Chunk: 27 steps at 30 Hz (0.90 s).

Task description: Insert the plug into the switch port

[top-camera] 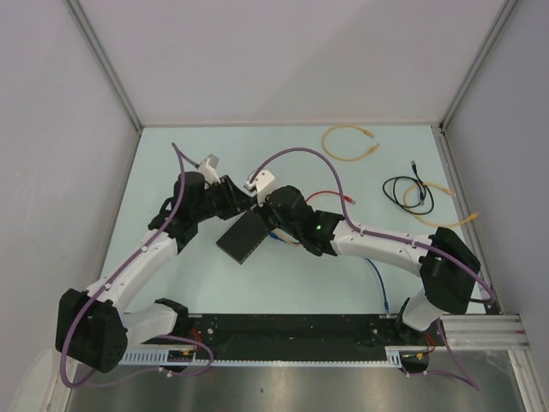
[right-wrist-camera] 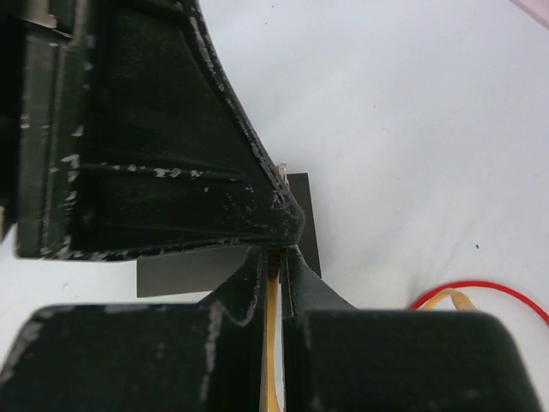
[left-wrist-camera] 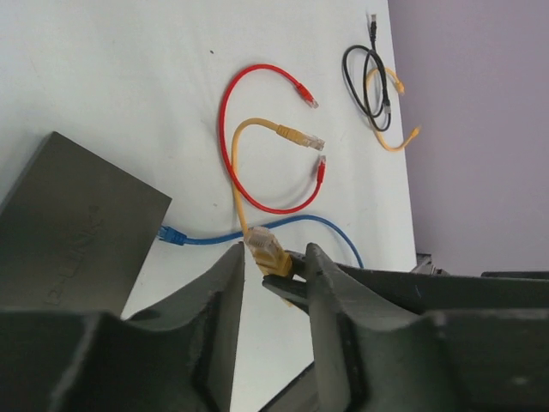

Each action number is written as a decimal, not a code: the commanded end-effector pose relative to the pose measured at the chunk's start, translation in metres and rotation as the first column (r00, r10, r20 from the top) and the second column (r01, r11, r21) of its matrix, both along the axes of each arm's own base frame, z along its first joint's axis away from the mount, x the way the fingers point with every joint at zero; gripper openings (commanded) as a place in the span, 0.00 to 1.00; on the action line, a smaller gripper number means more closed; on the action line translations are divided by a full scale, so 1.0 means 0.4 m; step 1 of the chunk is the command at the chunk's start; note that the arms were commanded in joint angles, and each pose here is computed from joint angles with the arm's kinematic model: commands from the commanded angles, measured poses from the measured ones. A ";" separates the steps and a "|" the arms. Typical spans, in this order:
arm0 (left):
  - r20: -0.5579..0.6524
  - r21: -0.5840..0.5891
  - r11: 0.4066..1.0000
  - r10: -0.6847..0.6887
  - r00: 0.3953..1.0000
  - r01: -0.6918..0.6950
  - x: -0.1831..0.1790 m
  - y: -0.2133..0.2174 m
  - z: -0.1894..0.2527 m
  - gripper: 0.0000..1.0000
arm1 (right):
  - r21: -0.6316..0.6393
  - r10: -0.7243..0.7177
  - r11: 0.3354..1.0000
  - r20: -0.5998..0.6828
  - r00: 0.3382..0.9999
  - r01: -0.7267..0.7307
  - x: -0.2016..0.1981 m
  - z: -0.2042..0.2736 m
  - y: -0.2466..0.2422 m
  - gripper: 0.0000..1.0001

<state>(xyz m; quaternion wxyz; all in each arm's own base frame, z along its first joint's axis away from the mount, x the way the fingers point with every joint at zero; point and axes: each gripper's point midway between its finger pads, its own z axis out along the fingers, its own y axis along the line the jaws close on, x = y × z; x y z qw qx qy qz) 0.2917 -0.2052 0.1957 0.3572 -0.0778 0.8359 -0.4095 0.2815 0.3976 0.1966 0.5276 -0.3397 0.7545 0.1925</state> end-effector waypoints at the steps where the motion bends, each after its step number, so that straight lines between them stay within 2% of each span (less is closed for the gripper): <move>1: 0.039 -0.038 0.999 -0.003 0.999 0.004 0.013 -0.025 0.036 0.26 | 0.108 0.013 0.994 0.062 0.998 -0.019 -0.009 0.097 0.008 0.00; 3: 0.058 -0.043 0.999 -0.007 0.998 0.009 0.019 -0.031 0.049 0.11 | 0.119 0.015 0.993 0.059 0.998 -0.022 -0.008 0.103 0.005 0.00; 4: 0.066 -0.045 0.999 -0.008 0.998 0.011 0.023 -0.033 0.055 0.00 | 0.128 0.014 0.992 0.053 0.998 -0.020 -0.007 0.107 0.000 0.00; 7: 0.142 -0.013 1.000 -0.026 0.989 0.028 0.051 -0.037 0.108 0.00 | 0.166 -0.001 0.986 0.026 1.000 -0.004 0.011 0.127 -0.030 0.04; 8: 0.201 0.022 0.999 -0.038 0.979 0.034 0.077 -0.038 0.153 0.00 | 0.172 -0.009 0.985 0.019 1.000 0.006 0.018 0.132 -0.043 0.12; 10: 0.274 0.058 0.998 -0.049 0.961 0.034 0.109 -0.040 0.219 0.00 | 0.186 -0.031 0.982 0.009 0.999 0.029 0.037 0.154 -0.082 0.20; 11: 0.355 0.087 0.996 -0.063 0.933 0.034 0.131 -0.041 0.307 0.00 | 0.190 -0.039 0.981 0.009 0.999 0.037 0.040 0.163 -0.098 0.28; 13: 0.396 0.129 0.992 -0.066 0.916 0.015 0.175 -0.044 0.364 0.00 | 0.190 -0.067 0.980 0.005 0.998 0.065 0.058 0.174 -0.136 0.33; 14: 0.473 0.144 0.990 -0.074 0.878 0.007 0.182 -0.040 0.466 0.00 | 0.208 -0.082 0.975 0.016 0.997 0.076 0.059 0.202 -0.158 0.39; 16: 0.523 0.169 0.986 -0.080 0.848 -0.011 0.202 -0.045 0.529 0.00 | 0.219 -0.121 0.969 0.017 0.993 0.114 0.077 0.218 -0.199 0.45; 17: 0.589 0.194 0.981 -0.095 0.803 -0.026 0.196 -0.040 0.603 0.00 | 0.214 -0.132 0.969 0.012 0.991 0.127 0.073 0.226 -0.223 0.50; 19: 0.642 0.233 0.970 -0.105 0.759 -0.063 0.189 -0.048 0.647 0.00 | 0.211 -0.163 0.965 0.006 0.987 0.158 0.083 0.225 -0.261 0.54; 20: 0.677 0.277 0.956 -0.123 0.726 -0.096 0.191 -0.043 0.656 0.00 | 0.213 -0.173 0.963 0.005 0.985 0.167 0.085 0.227 -0.273 0.57; 21: 0.679 0.289 0.951 -0.123 0.724 -0.110 0.192 -0.045 0.646 0.00 | 0.223 -0.183 0.959 0.010 0.983 0.177 0.085 0.237 -0.289 0.59; 27: 0.550 0.319 0.948 -0.163 0.819 -0.025 0.181 -0.077 0.466 0.00 | 0.235 -0.179 0.955 -0.027 0.984 0.180 0.078 0.212 -0.316 0.65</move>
